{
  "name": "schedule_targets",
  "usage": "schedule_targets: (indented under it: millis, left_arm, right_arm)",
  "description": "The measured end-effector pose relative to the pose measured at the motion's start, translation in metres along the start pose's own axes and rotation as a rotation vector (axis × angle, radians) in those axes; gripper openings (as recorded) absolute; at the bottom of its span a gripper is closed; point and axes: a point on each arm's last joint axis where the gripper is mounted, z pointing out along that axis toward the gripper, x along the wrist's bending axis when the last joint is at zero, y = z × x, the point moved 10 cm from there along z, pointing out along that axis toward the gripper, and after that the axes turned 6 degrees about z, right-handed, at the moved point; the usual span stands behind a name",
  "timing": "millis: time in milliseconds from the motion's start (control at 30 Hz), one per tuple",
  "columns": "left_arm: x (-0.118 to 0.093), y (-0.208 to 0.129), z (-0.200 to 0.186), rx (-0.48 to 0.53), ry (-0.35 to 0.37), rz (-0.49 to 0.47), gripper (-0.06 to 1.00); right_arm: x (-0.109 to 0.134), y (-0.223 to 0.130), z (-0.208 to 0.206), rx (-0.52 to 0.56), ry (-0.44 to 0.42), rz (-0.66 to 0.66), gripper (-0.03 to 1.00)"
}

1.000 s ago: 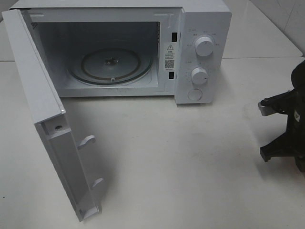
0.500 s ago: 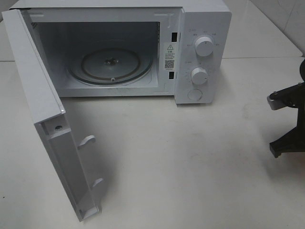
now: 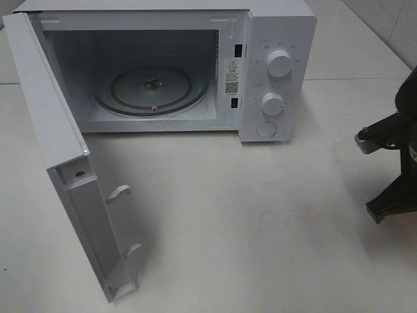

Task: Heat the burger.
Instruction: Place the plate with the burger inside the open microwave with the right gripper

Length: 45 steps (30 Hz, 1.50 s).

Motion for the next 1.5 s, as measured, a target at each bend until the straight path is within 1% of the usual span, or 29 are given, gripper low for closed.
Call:
schedule_targets:
  millis: [300,533,833,1000,1133,1200,1300,1333,1400,1467,1500]
  left_arm:
    - [0.0,0.0,0.0,0.0,0.0,0.0,0.98]
    - [0.0,0.0,0.0,0.0,0.0,0.0,0.98]
    - [0.0,0.0,0.0,0.0,0.0,0.0,0.98]
    - [0.0,0.0,0.0,0.0,0.0,0.0,0.98]
    - [0.0,0.0,0.0,0.0,0.0,0.0,0.98]
    - [0.0,0.0,0.0,0.0,0.0,0.0,0.98]
    - [0.0,0.0,0.0,0.0,0.0,0.0,0.98]
    - [0.0,0.0,0.0,0.0,0.0,0.0,0.98]
    - [0.0,0.0,0.0,0.0,0.0,0.0,0.98]
    - [0.0,0.0,0.0,0.0,0.0,0.0,0.98]
    - [0.0,0.0,0.0,0.0,0.0,0.0,0.98]
  right_arm:
    - [0.014,-0.004,-0.01,-0.014,-0.02,-0.06,0.05]
    - [0.03,-0.007,-0.028,-0.072,-0.025,-0.132,0.05]
    - [0.043,-0.015,-0.042,-0.099,-0.05,-0.216,0.06]
    - [0.057,-0.018,-0.055,-0.153,-0.041,-0.277,0.06]
    - [0.063,-0.021,-0.061,-0.177,-0.041,-0.307,0.06]
    - [0.069,-0.027,-0.071,-0.21,-0.052,-0.356,0.06]
    - [0.071,-0.028,-0.073,-0.218,-0.059,-0.372,0.06]
    - [0.074,-0.03,-0.077,-0.239,-0.071,-0.406,0.06]
    - [0.077,-0.031,-0.079,-0.249,-0.076,-0.422,0.06]
    - [0.088,-0.035,-0.086,-0.288,-0.081,-0.483,0.06]
    - [0.088,-0.035,-0.086,-0.288,-0.081,-0.483,0.06]
